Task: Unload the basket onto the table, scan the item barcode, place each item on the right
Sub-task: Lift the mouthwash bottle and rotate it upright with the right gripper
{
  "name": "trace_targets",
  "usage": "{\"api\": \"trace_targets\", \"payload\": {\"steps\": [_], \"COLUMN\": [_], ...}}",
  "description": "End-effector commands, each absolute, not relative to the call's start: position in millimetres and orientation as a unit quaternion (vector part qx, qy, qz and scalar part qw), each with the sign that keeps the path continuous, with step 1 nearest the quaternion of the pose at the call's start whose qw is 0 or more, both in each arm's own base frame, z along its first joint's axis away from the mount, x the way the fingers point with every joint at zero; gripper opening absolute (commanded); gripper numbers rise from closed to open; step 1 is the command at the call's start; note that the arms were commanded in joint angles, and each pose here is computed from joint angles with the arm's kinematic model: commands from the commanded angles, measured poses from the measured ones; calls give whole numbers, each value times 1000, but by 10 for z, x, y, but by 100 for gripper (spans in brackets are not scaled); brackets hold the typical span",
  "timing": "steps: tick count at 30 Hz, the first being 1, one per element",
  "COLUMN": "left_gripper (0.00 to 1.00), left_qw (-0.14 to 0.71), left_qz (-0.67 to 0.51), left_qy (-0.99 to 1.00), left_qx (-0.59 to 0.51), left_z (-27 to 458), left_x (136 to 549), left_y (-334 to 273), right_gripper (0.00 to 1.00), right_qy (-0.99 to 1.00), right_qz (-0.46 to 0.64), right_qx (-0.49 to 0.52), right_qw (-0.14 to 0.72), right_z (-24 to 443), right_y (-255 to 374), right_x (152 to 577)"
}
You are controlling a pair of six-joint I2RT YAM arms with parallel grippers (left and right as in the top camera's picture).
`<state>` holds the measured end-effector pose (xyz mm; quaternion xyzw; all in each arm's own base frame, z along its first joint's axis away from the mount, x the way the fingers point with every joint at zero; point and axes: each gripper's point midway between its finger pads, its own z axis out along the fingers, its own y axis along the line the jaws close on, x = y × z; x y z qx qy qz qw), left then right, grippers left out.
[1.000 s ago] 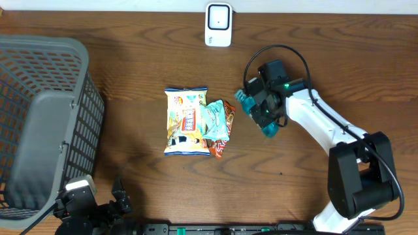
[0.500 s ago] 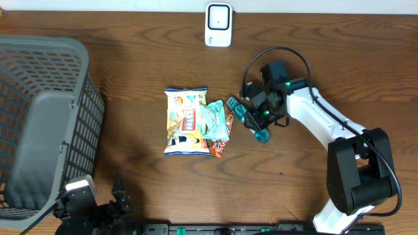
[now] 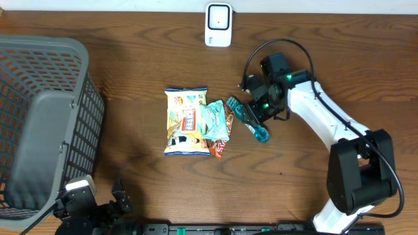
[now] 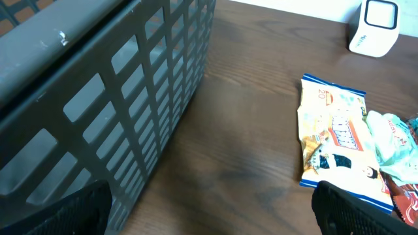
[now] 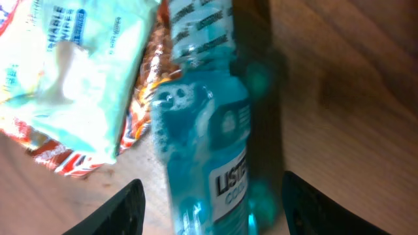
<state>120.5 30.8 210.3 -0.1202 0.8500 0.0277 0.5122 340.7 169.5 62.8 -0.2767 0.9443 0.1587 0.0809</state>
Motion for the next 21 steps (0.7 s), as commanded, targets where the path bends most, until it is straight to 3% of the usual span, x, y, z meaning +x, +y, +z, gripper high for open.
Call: {"api": "trace_targets", "payload": {"steps": [1,5,9,12,14,21], "left_gripper": [98,98,98,98,98,98], "left_qw": [515,515,515,515,515,515], "left_qz": [27,27,27,27,27,27], "left_qy": [847,847,847,847,847,847], "left_qx": [-126,-126,-126,-126,-126,-126], "left_z": [2124,2124,2124,2124,2124,2124], "left_x": [1202,1202,1202,1202,1202,1202], "left_y": [316,316,316,316,316,316], "right_gripper": [59,57,75,83,99,99], "right_qy": [938,934,935,936,931,953], "right_qz": [187,198,188,189,181,81], "right_qx": [-275,-277,-275,-254,-252,-239], "right_qw": [97,104,121,152,191,170], "right_z": [1013,1409,1569,1613,1614,1265], "right_y": [1840,1843,1750,1733,1724,1638], "right_x": [3491,3399,3245,3235,3315,3368]}}
